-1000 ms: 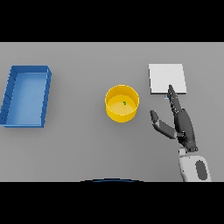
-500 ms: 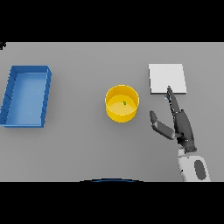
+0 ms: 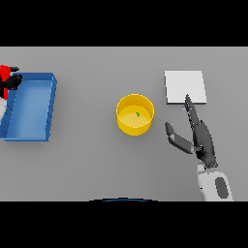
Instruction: Pick up the red beaker and tilt it to pour out 1 green nut into yellow bowl. Pick up the yellow bowl and place it on the metallic measuring scale.
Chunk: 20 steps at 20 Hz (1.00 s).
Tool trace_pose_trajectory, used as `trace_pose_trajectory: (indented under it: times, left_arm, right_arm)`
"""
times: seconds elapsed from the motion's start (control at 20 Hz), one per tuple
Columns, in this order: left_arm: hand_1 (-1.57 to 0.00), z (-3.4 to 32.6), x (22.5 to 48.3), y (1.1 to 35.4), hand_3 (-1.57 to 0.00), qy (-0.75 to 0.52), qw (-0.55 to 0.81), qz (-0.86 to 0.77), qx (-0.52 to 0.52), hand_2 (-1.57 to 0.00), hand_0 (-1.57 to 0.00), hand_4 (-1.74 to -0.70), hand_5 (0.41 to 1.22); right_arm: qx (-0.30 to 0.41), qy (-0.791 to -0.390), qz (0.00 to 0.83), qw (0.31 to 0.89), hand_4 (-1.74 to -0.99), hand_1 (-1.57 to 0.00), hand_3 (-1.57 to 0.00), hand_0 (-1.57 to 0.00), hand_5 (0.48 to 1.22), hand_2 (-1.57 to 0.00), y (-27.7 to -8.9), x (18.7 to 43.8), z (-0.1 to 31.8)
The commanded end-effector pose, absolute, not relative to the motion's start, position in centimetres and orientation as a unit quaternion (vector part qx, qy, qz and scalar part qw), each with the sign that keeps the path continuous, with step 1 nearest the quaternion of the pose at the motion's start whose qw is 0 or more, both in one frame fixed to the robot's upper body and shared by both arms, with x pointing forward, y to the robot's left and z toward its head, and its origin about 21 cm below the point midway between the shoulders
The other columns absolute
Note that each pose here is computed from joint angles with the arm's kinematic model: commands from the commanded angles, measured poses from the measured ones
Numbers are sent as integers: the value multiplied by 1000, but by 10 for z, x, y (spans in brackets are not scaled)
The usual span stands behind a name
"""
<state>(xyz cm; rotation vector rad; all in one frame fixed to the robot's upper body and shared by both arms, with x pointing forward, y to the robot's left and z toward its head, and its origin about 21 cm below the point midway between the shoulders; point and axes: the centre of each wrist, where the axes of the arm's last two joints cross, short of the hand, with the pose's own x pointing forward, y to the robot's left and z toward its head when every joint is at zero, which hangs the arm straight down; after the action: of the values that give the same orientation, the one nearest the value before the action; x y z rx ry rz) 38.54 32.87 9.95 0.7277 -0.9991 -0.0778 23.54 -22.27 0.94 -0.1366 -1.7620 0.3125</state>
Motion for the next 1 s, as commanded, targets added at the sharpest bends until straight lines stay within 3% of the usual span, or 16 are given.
trace_pose_trajectory:
  times: [0.0, 0.05, 0.1, 0.15, 0.2, 0.25, 0.35, 0.45, 0.6, 0.95]
  left_arm:
    - [-1571, 96, 379, 328, -1366, -458, 824, -45, 332, -1571, -1571, -1735, 955]
    - [-1571, 94, 373, 327, -1407, -447, 830, -65, 326, -1571, -1571, -1661, 888]
    - [-1571, 99, 369, 325, -1368, -456, 829, -78, 315, -1571, -1571, -1493, 827]
    - [-1545, 105, 363, 326, -1238, -465, 821, -112, 311, -1489, -1571, -1311, 774]
    - [-1380, 102, 361, 325, -1098, -472, 816, -144, 300, -1311, -1495, -1155, 740]
    - [-1104, 104, 356, 327, -884, -482, 816, -160, 277, -1049, -1253, -1031, 714]
    - [-706, 107, 353, 334, -565, -473, 824, -179, 256, -671, -802, -870, 682]
    - [-452, 108, 351, 334, -361, -458, 823, -206, 266, -429, -513, -785, 656]
    - [-231, 96, 353, 336, -185, -452, 819, -217, 280, -219, -262, -741, 648]
    - [-48, 99, 360, 334, -38, -492, 790, -200, 307, -45, -54, -711, 663]
  right_arm:
    - [-61, -767, 132, 625, -1168, 1, 1, 1, 679, 1, -225, 235, 8]
    - [-62, -767, 134, 625, -1165, 1, 1, 1, 678, 1, -223, 239, 10]
    - [-63, -765, 136, 626, -1165, 1, 1, 1, 675, 1, -225, 239, 9]
    - [-65, -767, 137, 623, -1163, 1, 1, 1, 671, 1, -225, 239, 10]
    - [-64, -769, 137, 621, -1159, 1, 1, 1, 669, 1, -226, 235, 8]
    - [-63, -768, 139, 622, -1161, 1, 1, 1, 669, 1, -223, 237, 9]
    - [-58, -770, 133, 621, -1156, 1, 1, 1, 673, 1, -225, 234, 9]
    - [-60, -772, 138, 618, -1147, 1, 1, 1, 680, 1, -224, 235, 9]
    - [-57, -768, 140, 622, -1156, 1, 1, 1, 690, 1, -226, 234, 8]
    - [-89, -760, 168, 621, -1163, 1, 1, 1, 677, 1, -218, 234, 13]
